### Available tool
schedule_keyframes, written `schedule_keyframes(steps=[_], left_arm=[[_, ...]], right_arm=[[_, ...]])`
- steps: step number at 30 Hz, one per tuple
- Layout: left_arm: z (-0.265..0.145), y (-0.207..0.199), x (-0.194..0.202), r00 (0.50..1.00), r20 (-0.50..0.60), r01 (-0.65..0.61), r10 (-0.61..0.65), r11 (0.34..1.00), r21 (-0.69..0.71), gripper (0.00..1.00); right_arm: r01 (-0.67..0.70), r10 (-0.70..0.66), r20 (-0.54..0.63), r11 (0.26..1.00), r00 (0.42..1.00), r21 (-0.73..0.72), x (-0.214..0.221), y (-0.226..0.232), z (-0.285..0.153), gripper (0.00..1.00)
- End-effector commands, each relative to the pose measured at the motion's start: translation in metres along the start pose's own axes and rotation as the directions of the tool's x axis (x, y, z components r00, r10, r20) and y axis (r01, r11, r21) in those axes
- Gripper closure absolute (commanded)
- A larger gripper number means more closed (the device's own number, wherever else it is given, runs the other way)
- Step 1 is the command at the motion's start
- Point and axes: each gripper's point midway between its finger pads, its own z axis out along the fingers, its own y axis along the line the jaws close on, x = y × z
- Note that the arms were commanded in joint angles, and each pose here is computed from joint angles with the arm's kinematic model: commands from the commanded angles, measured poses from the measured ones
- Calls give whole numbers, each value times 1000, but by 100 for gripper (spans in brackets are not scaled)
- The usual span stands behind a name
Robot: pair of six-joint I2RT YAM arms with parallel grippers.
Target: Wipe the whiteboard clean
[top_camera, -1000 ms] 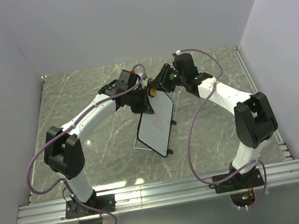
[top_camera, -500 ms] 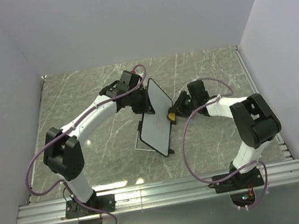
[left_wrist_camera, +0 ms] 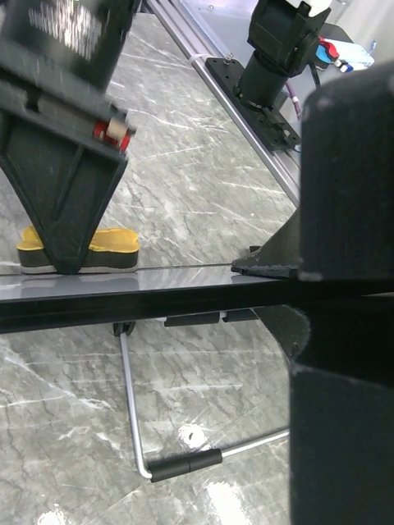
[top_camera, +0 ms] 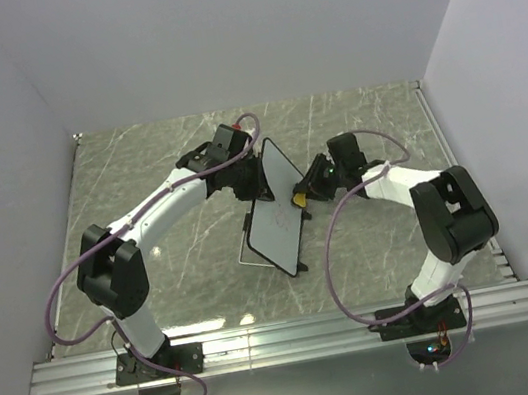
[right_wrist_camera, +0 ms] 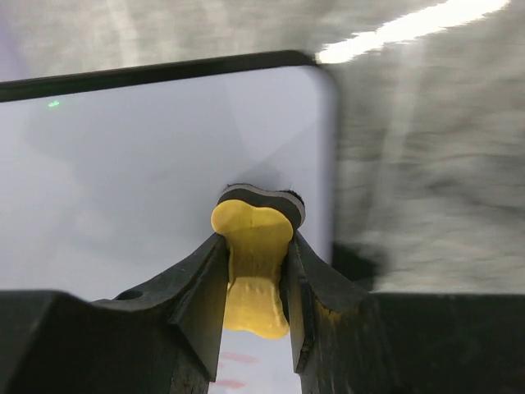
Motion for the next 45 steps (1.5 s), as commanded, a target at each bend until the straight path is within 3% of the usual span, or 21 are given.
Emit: schedule_keyframes(steps=[1,8,12,33,39,45], left_arm=[[54,53,112,925,-344,-214,158,968,-131,100],[68,57,131,923,-366,-166,123,982,-90,100],[70,58,133,926,-360,-155,113,984,-90,100],[62,70,116,940,-334,-135,74,977,-164,100],[61,71,117,942,-330,-126,64,977,-170,100],[61,81,122,944,-328,-109,36,972,-207,100]], right_arm=[[52,-54,-3,976,999,-212,0,85,-33,100],[55,-52,17,940,998,-336,-1,142,-67,100],[61,-62,5,947,998,-315,10,144,-66,100],[52,-53,-88,999,995,-5,106,-8,-38,100],[51,-53,-69,998,996,-32,106,2,-37,100],[55,-57,-8,989,998,-140,76,70,-50,100]])
